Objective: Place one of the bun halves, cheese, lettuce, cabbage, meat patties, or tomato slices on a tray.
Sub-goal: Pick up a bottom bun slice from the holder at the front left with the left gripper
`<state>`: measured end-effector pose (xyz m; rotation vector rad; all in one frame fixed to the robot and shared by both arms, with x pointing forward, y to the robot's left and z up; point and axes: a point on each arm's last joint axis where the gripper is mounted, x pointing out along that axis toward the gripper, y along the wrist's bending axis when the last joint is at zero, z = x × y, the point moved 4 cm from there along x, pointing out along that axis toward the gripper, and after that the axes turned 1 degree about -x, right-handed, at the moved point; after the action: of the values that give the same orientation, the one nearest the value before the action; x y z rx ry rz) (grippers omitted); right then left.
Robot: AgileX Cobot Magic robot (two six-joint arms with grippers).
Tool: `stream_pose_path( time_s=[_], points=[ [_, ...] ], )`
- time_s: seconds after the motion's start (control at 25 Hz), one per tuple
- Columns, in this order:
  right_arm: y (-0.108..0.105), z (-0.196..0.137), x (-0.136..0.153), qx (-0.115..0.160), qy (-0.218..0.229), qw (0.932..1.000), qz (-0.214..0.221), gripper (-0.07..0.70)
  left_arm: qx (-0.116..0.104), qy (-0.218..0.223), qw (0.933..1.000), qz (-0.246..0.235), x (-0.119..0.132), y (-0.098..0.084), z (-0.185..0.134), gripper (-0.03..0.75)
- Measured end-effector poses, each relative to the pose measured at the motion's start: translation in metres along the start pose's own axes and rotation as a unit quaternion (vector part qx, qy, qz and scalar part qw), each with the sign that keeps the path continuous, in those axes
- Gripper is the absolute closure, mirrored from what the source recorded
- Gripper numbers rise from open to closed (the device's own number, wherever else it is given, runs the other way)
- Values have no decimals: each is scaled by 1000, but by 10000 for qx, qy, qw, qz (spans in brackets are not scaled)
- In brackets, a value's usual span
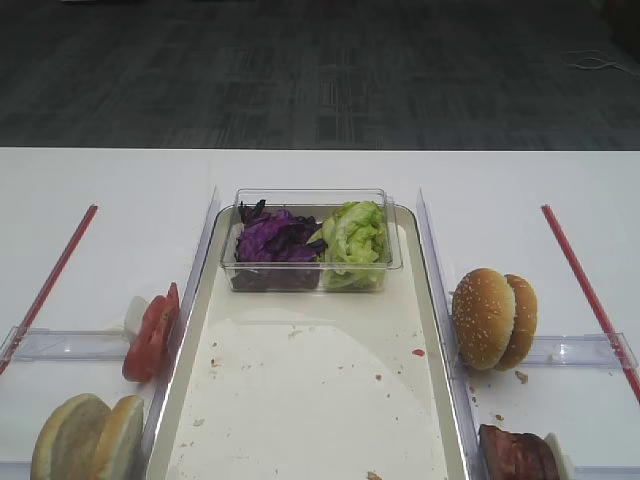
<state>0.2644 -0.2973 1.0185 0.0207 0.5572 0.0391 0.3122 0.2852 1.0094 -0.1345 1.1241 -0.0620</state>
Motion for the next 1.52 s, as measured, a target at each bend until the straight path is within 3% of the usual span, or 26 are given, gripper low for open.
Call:
stream_pose_path(
  time_s=[0.2,0.4,0.56,1.0,1.52],
  points=[
    [0,0,0,0,0,10000,0,307,-53,518,9986,68,7,-3,29,114],
    [0,0,0,0,0,10000,0,307,-96,1254,9919,174,29,-3,51,114],
    [0,0,0,0,0,10000,0,307,-15,1544,9878,205,41,-3,65,114],
    [0,0,0,-12,1,10000,20,307,286,1458,9885,279,40,-2,84,146],
    [0,0,0,-4,1,10000,20,307,295,1459,9886,239,40,-3,85,169]
  ],
)
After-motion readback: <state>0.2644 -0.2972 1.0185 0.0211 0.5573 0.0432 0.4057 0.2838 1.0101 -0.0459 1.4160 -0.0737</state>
